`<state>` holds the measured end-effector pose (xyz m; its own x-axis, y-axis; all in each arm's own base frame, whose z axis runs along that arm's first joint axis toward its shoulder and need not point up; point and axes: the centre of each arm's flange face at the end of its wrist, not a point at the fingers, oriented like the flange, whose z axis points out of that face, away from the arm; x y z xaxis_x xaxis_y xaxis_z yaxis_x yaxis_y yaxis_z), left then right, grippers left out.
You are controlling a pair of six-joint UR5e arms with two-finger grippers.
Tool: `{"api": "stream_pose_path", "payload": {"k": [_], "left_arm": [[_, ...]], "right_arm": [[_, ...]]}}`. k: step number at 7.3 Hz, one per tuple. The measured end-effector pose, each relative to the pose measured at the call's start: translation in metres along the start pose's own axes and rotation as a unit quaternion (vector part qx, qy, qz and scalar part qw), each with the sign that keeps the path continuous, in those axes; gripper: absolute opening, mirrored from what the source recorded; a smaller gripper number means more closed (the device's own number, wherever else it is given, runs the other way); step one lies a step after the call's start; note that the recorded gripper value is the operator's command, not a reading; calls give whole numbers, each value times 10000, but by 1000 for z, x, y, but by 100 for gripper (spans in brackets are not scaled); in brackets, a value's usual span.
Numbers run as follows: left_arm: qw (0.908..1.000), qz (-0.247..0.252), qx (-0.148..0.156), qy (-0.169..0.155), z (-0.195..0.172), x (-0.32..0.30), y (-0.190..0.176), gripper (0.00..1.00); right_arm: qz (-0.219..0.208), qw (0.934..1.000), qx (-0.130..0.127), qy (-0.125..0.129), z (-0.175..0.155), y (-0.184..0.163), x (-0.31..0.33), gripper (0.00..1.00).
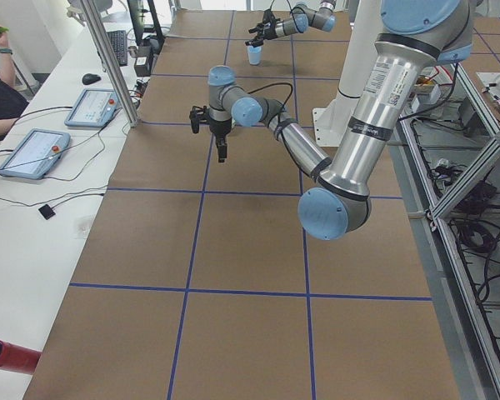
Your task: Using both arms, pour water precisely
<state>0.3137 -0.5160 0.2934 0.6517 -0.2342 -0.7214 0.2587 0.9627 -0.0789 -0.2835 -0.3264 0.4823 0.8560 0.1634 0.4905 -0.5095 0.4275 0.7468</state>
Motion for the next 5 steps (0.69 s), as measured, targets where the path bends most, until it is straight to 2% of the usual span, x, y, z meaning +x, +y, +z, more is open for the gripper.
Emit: {"api": "stream_pose_path", "payload": {"k": [2,4,5], "left_arm": [[9973,-249,29,687,15,54,12,100],[9950,-373,-158,910,42,110,26,100],[9941,-441,-248,954,49,143,32,100]], "right_arm": [[-263,9991,-323,47,29,-55,-4,99],[-456,9965,-703,-8,75,-112,1,99],[-505,9939,-972,-100,103,-136,6,99]]}}
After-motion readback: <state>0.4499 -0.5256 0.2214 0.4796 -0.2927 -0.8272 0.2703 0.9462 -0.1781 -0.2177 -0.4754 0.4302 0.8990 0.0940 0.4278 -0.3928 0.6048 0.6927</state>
